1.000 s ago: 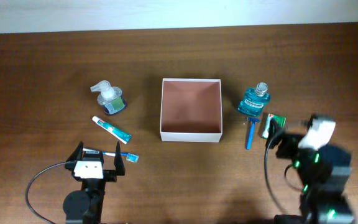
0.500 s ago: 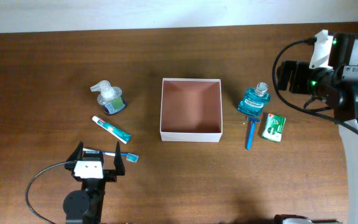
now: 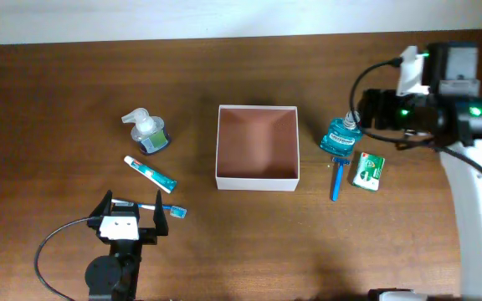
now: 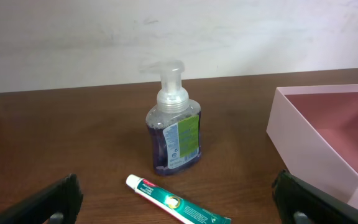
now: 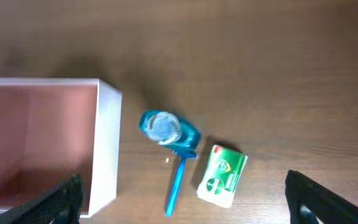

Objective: Pack container
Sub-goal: 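Move the right gripper over the teal Listerine bottle and descend, then close the right gripper on the Listerine bottle and lift it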

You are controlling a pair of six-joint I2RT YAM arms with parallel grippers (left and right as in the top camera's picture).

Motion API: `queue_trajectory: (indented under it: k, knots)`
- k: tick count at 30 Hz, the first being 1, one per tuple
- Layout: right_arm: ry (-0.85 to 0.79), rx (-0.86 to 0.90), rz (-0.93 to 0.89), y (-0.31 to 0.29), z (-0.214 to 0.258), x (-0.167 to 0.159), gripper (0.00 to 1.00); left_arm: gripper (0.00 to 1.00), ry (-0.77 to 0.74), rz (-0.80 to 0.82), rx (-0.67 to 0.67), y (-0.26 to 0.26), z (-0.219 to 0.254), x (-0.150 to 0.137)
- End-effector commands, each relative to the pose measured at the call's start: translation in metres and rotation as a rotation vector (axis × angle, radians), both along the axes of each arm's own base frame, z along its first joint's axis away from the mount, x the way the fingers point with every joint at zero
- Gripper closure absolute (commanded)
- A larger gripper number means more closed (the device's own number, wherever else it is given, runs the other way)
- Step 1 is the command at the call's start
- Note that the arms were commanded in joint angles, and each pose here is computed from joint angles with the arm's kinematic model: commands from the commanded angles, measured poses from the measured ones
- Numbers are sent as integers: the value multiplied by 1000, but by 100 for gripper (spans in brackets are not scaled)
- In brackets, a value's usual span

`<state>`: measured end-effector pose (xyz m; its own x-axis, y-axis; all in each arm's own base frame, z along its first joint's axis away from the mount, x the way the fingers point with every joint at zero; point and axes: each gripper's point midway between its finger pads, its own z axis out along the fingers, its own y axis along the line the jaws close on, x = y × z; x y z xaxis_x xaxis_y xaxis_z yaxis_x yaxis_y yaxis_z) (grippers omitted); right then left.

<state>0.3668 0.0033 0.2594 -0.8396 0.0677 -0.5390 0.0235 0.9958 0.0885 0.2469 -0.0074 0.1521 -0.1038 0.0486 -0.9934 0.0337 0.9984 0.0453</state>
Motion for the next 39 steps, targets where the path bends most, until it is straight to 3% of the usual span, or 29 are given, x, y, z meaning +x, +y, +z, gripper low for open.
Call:
queue_trajectory:
  k: [1, 6, 10, 11, 20, 23, 26, 37, 39]
  knots:
    - [56, -5, 77, 27, -18, 8, 10, 1, 2, -1, -6, -1, -2, 0]
    - [116, -90, 102, 38, -43, 17, 15, 1, 2, -1, -6, -1, -2, 0]
    - [166, -140, 82, 30, -61, 22, 25, 1, 2, -1, -6, -1, -2, 0]
    - [186, -157, 75, 27, -68, 23, 32, 1, 2, -1, -6, -1, -2, 0]
    - [208, -232, 37, 14, -79, 30, 33, 1, 2, -1, -6, -1, -2, 0]
    - [204, -222, 27, 15, -80, 31, 36, 1, 2, -1, -6, -1, -2, 0]
    - [202, -215, 13, 15, -81, 33, 47, 0, 2, -1, -6, -1, -2, 0]
    - [207, -169, -44, 19, -95, 44, 47, 1, 2, -1, -6, -1, -2, 0]
    - [198, -156, -70, 19, -94, 46, 43, 1, 2, -1, -6, -1, -2, 0]
